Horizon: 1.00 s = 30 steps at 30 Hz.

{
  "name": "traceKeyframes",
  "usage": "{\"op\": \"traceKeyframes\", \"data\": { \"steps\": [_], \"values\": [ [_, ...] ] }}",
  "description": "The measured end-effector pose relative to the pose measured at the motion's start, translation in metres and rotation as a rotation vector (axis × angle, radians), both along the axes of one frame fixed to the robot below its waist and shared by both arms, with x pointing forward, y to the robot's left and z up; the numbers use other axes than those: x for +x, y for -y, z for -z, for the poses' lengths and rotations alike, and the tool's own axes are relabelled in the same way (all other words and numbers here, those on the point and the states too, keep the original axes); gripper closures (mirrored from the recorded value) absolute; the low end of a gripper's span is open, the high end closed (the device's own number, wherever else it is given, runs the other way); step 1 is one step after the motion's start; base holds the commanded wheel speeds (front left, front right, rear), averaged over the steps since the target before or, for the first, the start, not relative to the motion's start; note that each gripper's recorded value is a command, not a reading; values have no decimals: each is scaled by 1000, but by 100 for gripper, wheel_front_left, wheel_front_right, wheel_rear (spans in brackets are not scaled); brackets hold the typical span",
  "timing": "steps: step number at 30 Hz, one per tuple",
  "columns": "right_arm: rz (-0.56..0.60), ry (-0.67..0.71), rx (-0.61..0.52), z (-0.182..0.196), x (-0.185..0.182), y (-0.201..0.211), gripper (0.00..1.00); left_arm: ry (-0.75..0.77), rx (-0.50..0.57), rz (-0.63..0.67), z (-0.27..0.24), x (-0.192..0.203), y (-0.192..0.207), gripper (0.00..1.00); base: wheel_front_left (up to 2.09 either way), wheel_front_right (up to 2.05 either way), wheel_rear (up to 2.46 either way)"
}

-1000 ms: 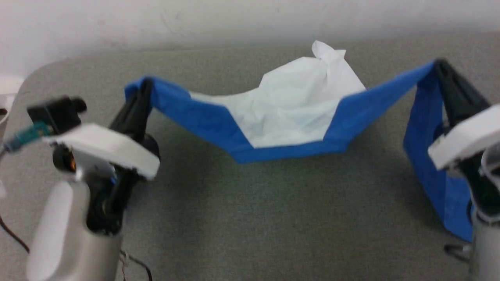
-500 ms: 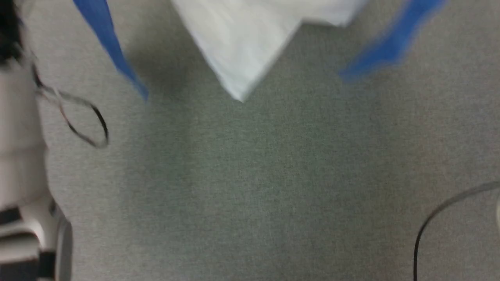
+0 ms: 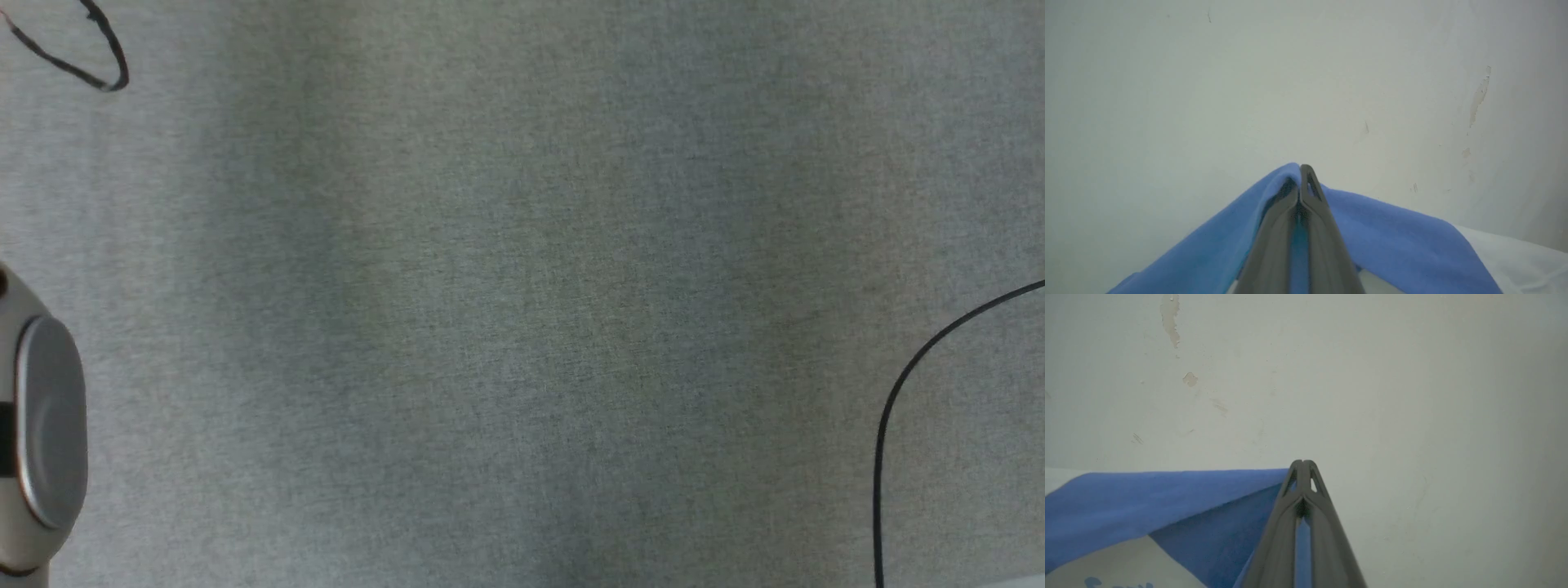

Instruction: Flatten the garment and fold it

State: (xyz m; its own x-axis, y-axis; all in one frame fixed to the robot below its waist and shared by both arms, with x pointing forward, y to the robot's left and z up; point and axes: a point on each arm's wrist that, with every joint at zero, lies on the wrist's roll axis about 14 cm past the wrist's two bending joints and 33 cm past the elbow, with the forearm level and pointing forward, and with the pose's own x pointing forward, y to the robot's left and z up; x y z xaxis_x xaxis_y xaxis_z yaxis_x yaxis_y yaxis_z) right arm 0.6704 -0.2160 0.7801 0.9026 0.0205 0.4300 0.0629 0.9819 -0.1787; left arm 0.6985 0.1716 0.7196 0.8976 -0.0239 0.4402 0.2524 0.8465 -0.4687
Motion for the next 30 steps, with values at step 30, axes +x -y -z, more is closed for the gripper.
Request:
{"op": "traceKeyframes", "data": {
  "steps": [30],
  "values": [
    [-59,-686,245,265,-200,10,100,-647,368,127,227,-196,-3,100,0,0,0]
  ]
}}
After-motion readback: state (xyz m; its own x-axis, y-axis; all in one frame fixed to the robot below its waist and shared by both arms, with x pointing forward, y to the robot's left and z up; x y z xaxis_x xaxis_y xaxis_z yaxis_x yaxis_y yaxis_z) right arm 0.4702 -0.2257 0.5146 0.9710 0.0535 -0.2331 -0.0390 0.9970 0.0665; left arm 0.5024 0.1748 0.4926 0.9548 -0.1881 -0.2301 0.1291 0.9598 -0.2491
